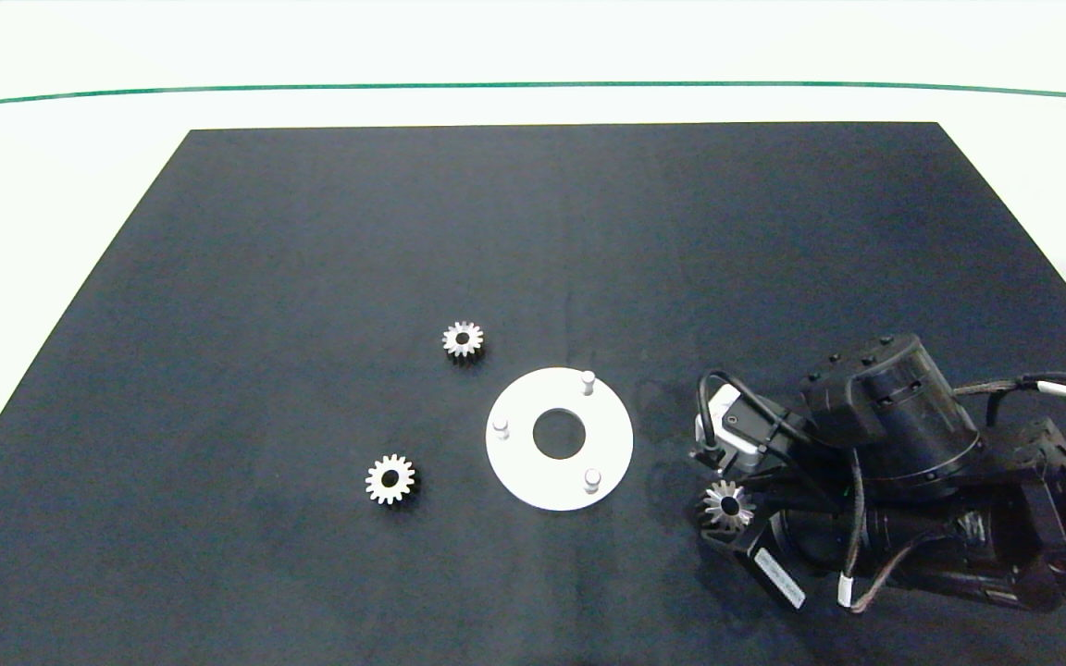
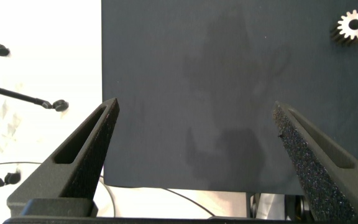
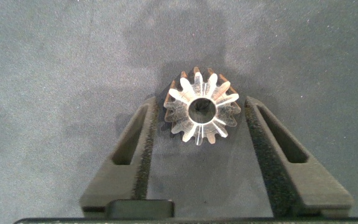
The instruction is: Install three planetary gears onto the carrier pins
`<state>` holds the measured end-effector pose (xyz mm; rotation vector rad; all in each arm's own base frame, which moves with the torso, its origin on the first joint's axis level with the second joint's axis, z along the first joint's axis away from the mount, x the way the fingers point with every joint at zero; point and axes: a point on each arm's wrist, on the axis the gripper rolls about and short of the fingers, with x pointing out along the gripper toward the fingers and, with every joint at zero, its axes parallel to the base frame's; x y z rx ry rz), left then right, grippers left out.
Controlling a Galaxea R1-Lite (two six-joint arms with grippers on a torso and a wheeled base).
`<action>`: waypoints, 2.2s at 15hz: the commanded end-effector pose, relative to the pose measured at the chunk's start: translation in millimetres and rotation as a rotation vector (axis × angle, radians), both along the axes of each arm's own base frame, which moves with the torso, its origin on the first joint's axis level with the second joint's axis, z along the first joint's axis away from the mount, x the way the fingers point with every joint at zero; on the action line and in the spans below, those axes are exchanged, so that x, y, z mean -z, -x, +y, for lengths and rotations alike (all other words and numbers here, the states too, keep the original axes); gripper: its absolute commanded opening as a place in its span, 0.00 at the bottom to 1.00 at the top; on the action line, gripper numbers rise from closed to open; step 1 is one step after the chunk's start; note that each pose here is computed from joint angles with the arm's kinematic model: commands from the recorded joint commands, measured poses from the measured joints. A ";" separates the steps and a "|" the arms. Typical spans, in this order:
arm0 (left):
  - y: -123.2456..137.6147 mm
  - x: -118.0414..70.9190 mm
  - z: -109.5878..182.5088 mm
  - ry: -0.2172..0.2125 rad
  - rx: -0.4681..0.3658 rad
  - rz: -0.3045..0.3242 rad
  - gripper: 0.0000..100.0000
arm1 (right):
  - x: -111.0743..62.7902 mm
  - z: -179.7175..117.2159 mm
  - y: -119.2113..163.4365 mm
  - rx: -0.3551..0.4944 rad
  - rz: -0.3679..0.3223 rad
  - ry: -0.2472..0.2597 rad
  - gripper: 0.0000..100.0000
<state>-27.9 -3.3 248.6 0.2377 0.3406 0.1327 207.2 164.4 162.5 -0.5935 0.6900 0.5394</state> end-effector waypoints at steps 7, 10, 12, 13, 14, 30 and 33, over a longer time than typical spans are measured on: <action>0.6 0.5 0.0 -0.002 0.001 0.003 1.00 | 2.1 1.1 -2.0 0.000 -0.001 -0.002 0.37; 0.4 0.8 0.0 -0.001 0.001 0.004 1.00 | 3.5 2.7 -4.1 0.000 -0.012 -0.002 0.31; 0.8 0.9 -0.1 -0.001 0.001 0.002 1.00 | -3.7 3.0 -0.6 -0.010 -0.033 -0.019 0.28; 0.8 0.9 -0.1 -0.001 -0.001 0.002 1.00 | -14.1 5.8 6.0 -0.033 -0.063 -0.044 0.28; 0.7 1.2 -0.1 -0.001 0.001 0.004 1.00 | -22.7 7.1 9.5 -0.044 -0.083 -0.063 0.28; 6.7 3.3 -1.0 -0.005 0.000 -0.005 1.00 | -77.7 70.8 6.0 -0.193 -0.031 -0.018 0.28; 7.4 3.4 -1.1 -0.005 -0.002 -0.008 1.00 | -70.1 77.1 3.2 -0.199 -0.012 0.001 0.28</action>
